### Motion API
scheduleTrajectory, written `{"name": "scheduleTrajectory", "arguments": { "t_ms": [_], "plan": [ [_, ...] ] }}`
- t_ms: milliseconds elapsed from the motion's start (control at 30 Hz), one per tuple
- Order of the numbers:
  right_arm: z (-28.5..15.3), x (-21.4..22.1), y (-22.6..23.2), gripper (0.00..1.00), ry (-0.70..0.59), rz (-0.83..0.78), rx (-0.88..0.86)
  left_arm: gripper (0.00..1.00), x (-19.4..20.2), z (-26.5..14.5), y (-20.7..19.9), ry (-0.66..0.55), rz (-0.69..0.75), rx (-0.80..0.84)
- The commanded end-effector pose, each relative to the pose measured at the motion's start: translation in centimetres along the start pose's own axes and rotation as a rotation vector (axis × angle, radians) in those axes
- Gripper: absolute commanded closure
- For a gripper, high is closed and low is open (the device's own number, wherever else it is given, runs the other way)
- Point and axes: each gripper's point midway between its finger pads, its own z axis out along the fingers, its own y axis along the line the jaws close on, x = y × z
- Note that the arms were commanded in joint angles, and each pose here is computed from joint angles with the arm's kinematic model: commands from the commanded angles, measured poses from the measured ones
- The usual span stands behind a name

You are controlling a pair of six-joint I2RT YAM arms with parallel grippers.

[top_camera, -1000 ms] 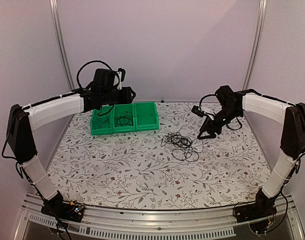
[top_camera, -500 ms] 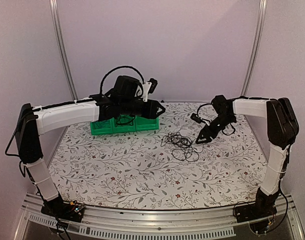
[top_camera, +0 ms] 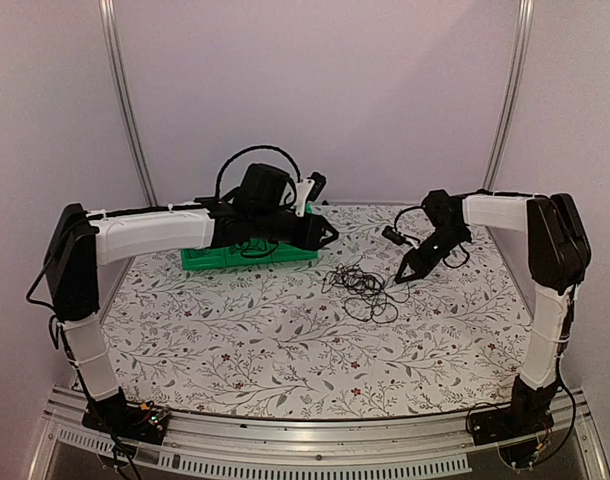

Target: Untangle the cables

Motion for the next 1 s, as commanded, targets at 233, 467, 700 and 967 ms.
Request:
{"name": "scheduleTrajectory", "arguments": {
  "t_ms": [233, 467, 700, 967],
  "plan": [
    [-16.3, -9.4, 11.7, 1.0, -0.299, -0.411, -0.05, 0.49, -6.7, -0.9, -9.1, -0.262, 0.412, 0.146],
    [-18.8, -10.7, 15.4, 1.0, -0.338, -0.497, -0.071, 0.49, -9.1, 1.5, -11.6, -0.324, 0.416, 0.221],
    [-22.2, -12.3, 18.3, 1.0, -0.432, -0.564, -0.068, 0.59, -8.4, 4.2, -12.4, -0.331, 0.369, 0.277],
    [-25.9, -14.0, 20.0, 1.0, -0.545, -0.608, -0.012, 0.93, -7.5, 4.1, -12.8, -0.313, 0.359, 0.316]
  ]
}}
